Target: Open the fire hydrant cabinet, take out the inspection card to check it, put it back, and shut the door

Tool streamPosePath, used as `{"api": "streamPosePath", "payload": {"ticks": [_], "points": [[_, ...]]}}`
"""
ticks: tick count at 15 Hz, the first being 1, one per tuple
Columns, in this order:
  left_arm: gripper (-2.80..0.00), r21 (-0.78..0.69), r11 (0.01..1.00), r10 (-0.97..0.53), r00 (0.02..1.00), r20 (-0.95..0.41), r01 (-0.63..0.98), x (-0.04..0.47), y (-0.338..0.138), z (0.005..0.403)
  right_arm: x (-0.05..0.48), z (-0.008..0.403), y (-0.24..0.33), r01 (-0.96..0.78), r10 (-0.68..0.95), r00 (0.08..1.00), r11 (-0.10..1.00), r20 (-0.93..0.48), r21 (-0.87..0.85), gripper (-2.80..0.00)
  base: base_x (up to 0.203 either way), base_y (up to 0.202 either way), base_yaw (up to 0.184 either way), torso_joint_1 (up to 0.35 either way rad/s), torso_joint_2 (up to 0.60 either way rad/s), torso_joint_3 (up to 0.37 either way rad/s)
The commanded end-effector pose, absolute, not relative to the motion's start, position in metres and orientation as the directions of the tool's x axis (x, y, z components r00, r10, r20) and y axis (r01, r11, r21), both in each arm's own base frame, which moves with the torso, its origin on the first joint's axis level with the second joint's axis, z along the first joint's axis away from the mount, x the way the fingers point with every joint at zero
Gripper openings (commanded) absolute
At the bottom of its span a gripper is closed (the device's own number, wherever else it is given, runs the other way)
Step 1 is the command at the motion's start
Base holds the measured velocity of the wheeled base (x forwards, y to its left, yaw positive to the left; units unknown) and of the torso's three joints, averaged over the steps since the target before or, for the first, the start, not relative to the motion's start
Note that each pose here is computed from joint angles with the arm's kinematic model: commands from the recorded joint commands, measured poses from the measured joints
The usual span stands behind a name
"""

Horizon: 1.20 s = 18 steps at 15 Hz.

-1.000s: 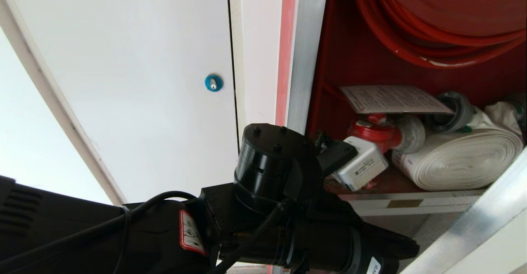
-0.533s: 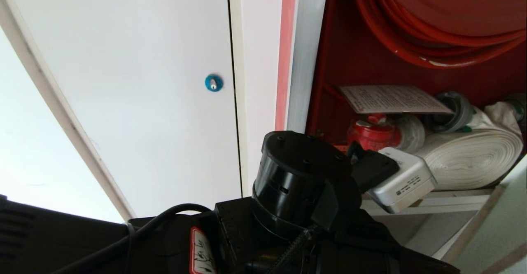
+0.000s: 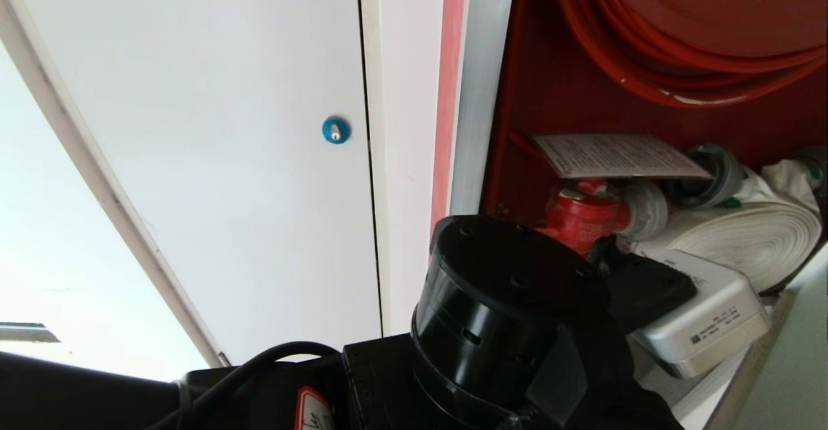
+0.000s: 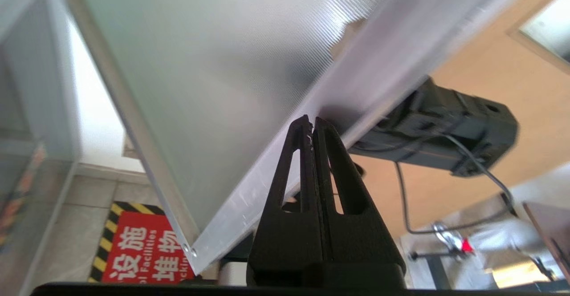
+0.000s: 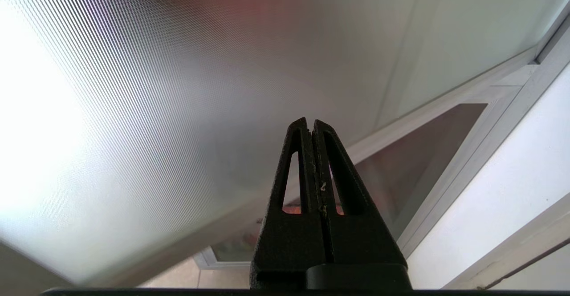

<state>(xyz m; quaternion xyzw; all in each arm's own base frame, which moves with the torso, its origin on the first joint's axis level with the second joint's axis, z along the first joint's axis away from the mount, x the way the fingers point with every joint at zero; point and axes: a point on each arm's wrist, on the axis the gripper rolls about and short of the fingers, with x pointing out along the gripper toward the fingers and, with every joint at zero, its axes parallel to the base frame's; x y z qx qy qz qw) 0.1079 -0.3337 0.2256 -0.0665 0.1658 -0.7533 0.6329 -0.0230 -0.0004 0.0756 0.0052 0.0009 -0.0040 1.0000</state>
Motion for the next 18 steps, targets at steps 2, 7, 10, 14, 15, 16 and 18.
{"api": "streamPosePath", "payload": {"ticks": [2, 7, 10, 14, 15, 16, 18], "points": [[-2.80, -0.336, -0.162, -0.971, -0.210, -0.111, 0.928, 0.102, -0.337, 0.224, -0.023, 0.075, 0.000, 0.008, -0.008, 1.000, 1.000, -0.003, 0.011, -2.80, 0.000, 0.000, 0.000, 0.000, 0.00, 0.000], [-2.80, -0.334, -0.184, -0.967, -0.230, -0.105, 0.925, 0.094, -0.337, 0.226, -0.023, 0.076, 0.000, 0.008, -0.008, 1.000, 1.000, -0.003, 0.011, -2.80, 0.000, 0.000, 0.000, 0.000, 0.00, 0.000], [-2.80, -0.334, -0.189, -0.966, -0.236, -0.107, 0.923, 0.092, -0.339, 0.226, -0.023, 0.076, 0.000, 0.008, -0.008, 1.000, 1.000, -0.003, 0.010, -2.80, 0.000, 0.000, 0.000, 0.000, 0.00, 0.000], [-2.80, -0.341, -0.163, -0.969, -0.215, -0.122, 0.926, 0.098, -0.338, 0.220, -0.023, 0.076, 0.000, 0.008, -0.008, 1.000, 1.000, -0.003, 0.011, -2.80, 0.000, 0.000, 0.000, 0.000, 0.00, 0.000], [-2.80, -0.343, -0.141, -0.973, -0.194, -0.124, 0.929, 0.106, -0.336, 0.219, -0.023, 0.075, 0.000, 0.008, -0.008, 1.000, 1.000, -0.004, 0.011, -2.80, 0.000, 0.000, 0.000, 0.000, 0.00, 0.000], [-2.80, -0.344, -0.121, -0.976, -0.174, -0.127, 0.931, 0.113, -0.335, 0.218, -0.023, 0.076, 0.000, 0.008, -0.008, 1.000, 1.000, -0.002, 0.011, -2.80, 0.000, 0.000, 0.000, 0.000, 0.00, 0.000], [-2.80, -0.349, -0.047, -0.985, -0.101, -0.138, 0.936, 0.139, -0.327, 0.213, -0.023, 0.076, 0.000, 0.008, -0.008, 1.000, 1.000, -0.003, 0.013, -2.80, 0.000, 0.000, 0.000, 0.000, 0.00, 0.000]]}}
